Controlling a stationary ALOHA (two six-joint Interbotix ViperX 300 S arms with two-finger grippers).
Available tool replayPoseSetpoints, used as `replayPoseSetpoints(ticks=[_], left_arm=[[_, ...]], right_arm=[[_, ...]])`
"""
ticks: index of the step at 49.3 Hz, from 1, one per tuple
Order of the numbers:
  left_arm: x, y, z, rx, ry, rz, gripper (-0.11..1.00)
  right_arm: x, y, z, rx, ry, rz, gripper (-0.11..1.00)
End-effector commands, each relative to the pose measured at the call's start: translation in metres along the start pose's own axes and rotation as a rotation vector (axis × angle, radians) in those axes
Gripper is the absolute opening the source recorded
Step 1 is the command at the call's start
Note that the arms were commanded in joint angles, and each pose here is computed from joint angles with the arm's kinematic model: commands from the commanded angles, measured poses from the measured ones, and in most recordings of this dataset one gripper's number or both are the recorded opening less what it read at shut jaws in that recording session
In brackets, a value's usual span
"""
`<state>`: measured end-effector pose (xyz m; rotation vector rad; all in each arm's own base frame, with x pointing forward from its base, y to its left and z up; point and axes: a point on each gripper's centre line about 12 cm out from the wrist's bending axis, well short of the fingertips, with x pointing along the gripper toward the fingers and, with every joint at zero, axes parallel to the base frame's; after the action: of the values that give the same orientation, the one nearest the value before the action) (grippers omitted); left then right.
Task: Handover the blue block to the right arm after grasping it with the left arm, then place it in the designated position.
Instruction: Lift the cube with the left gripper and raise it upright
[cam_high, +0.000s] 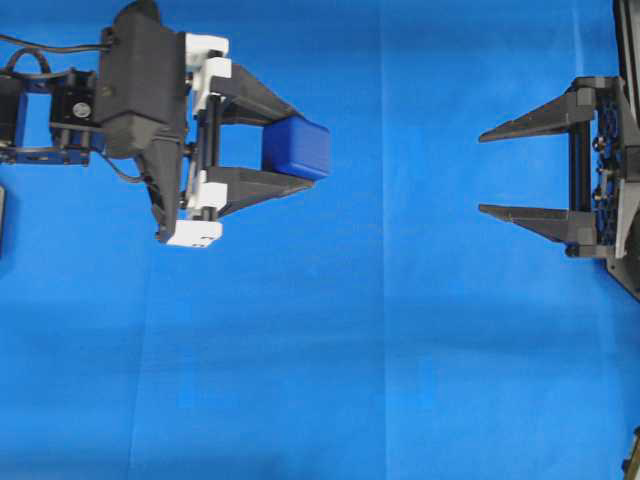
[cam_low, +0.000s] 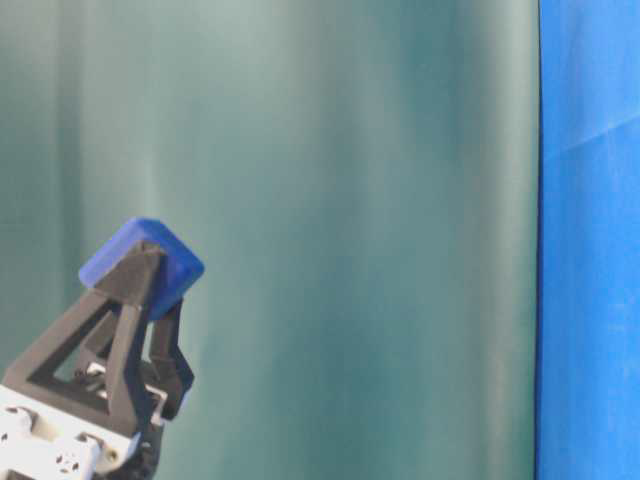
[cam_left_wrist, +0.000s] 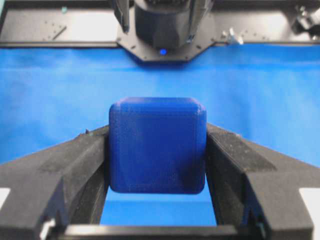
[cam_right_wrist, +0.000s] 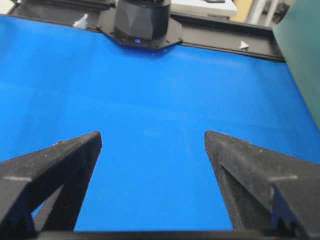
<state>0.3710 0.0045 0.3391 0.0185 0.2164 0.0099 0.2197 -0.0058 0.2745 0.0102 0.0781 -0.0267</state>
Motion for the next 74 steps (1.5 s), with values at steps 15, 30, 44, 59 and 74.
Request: replayPoseSetpoints(ticks=[15,30,44,59,74], left_arm=[[-0.010,-0.001,0.012,-0.004,-0.060,-0.003,0.48],[-0.010,-0.001,0.012,-0.006,-0.060,-0.003,0.48],[-0.010,-0.003,0.013,-0.005,-0.063,-0.007,0.48],[-0.010,-0.004,0.013,-0.007,-0.066,-0.010,0.48],[-0.010,-0.004,0.013,-0.006,-0.066,-0.010,0.48]], right_arm=[[0.002,0.000,0.015,-0.006,-0.043,0.001,0.96],[0.002,0.002,0.019,-0.100,-0.055,0.010,0.96],[-0.006,0.004,0.038,-0.366,-0.122,0.009,0.96],[-0.011,0.005,0.049,-0.707,-0.161,-0.015,0.96],[-0.009,0.006,0.047,-0.954,-0.152,-0.025,0.96]])
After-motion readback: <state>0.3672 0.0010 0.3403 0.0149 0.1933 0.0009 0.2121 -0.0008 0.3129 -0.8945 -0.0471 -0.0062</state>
